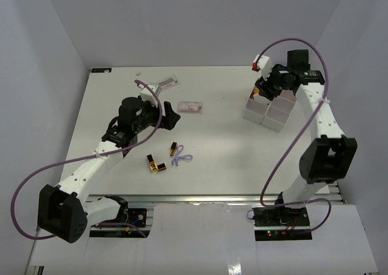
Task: Organize the makeup
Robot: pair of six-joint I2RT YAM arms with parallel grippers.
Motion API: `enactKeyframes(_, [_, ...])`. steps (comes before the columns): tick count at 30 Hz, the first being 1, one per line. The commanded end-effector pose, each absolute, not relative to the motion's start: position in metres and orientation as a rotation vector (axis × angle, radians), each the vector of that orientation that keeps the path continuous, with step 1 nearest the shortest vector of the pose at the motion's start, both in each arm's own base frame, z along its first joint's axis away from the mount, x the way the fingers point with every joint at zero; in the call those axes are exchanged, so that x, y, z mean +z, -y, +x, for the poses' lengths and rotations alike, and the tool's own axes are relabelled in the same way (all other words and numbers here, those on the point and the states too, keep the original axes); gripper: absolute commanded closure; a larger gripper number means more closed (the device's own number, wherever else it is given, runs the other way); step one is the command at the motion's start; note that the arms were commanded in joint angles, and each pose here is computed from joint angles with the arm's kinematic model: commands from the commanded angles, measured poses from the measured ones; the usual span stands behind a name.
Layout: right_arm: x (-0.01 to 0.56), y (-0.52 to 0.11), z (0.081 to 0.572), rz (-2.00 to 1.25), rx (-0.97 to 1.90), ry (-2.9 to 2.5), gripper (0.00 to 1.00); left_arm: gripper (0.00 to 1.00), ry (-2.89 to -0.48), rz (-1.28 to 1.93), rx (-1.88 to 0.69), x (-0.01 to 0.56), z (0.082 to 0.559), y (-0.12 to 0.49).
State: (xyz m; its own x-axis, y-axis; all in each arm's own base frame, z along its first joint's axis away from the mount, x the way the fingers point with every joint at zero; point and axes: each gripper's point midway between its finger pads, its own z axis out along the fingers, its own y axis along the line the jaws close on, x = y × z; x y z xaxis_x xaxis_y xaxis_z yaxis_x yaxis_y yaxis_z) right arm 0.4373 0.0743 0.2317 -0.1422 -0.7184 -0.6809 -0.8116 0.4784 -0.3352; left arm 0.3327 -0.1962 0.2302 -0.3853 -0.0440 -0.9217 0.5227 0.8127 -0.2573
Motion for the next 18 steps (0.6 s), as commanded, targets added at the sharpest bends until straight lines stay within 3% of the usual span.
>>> enactKeyframes(1, [0.283,-0.116,0.367,-1.149,0.424,-1.706,0.41,0.02,-1.956,0.266,-0.654,0.217,0.337,0.197])
enactKeyframes(4, [0.272,-0.127,0.334,-1.106,0.518,-1.675,0.36,0.02,-2.003,0.187,-0.625,0.204,0.341,0.191])
enactKeyframes(8, [0.266,-0.137,0.296,-1.018,0.650,-1.684,0.12,0.02,-2.064,0.171,-0.661,0.193,0.336,0.195])
enactKeyframes(12, [0.254,-0.153,0.268,-1.020,0.842,-1.662,0.09,0.02,-2.157,0.161,-0.690,0.180,0.327,0.198])
enactKeyframes(18, [0.235,-0.150,0.252,-1.014,0.836,-1.604,0.05,0.02,-2.426,0.101,-0.658,0.136,0.296,0.193])
